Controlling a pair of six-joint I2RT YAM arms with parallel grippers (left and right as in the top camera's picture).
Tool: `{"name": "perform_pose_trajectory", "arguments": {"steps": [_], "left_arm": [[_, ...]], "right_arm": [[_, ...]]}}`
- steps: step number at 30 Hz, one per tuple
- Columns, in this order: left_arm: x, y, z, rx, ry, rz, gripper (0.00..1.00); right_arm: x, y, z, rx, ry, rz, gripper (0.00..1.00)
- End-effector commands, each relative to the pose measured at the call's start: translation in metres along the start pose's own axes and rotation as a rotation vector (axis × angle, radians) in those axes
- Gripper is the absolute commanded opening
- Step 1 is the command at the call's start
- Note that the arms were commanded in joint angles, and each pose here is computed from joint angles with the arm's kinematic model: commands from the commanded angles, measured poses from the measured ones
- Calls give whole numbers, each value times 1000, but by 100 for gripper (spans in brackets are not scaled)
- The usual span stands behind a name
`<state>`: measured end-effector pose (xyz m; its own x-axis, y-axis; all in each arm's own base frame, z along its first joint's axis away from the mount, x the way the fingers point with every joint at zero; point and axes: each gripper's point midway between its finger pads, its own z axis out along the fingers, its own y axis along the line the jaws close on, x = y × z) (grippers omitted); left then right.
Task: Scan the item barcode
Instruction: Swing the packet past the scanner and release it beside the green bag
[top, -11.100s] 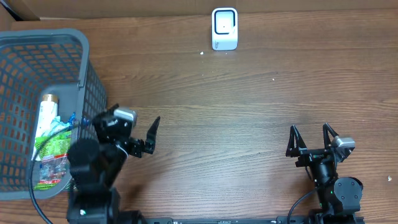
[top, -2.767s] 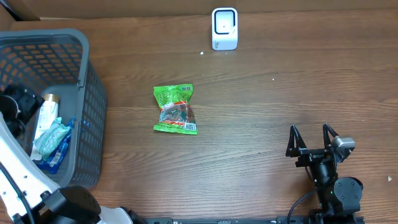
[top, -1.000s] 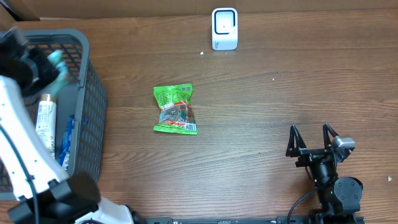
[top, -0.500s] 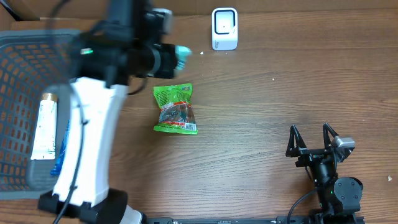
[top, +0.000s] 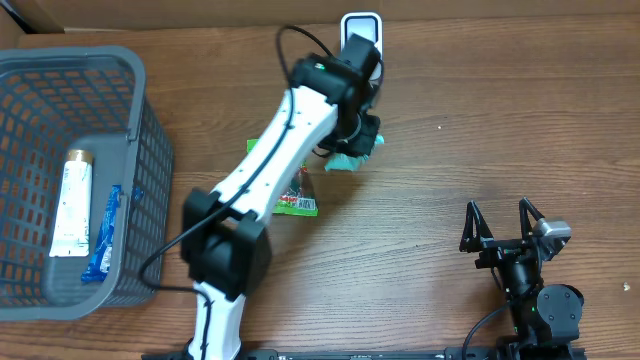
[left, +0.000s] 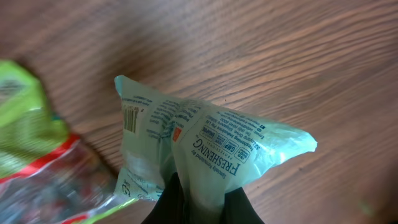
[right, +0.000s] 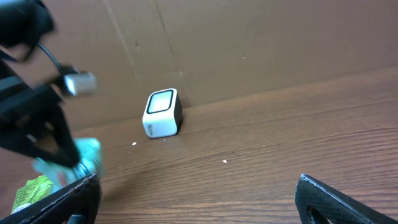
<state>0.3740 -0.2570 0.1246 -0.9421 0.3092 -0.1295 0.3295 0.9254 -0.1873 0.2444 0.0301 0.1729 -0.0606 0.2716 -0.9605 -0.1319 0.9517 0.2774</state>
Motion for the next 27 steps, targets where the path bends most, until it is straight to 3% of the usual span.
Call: {"name": "perform_pose_trajectory", "arguments": {"steps": [1,5,6,9,12,14,20,23,25,27], "left_arm": [[12,-9,41,7,107,-13,4],[25,-18,65,34,187,-9,6],[26,-20,68,33,193,-6,10],[24,-21,68,35,187,-3,36],[23,-21,67,36,184,-5,47],[22,-20,62,36,183,-8,47],[3,-30,16,54,118,46,47],[-14,-36,-23,50,26,76,56],[-20,-40,-46,56,-23,106,76],[-24,-40,-65,62,-59,118,79]], "right_arm": [[3,-1,0,3,-1,0,100],[3,-1,0,3,-1,0,100],[3,-1,0,3,-1,0,100],[3,-1,0,3,-1,0,100],[3,-1,0,3,-1,0,100],[3,-1,0,3,-1,0,100],[3,-1,0,3,-1,0,100],[3,-1,0,3,-1,0,100],[3,-1,0,3,-1,0,100],[3,-1,0,3,-1,0,100]]}}
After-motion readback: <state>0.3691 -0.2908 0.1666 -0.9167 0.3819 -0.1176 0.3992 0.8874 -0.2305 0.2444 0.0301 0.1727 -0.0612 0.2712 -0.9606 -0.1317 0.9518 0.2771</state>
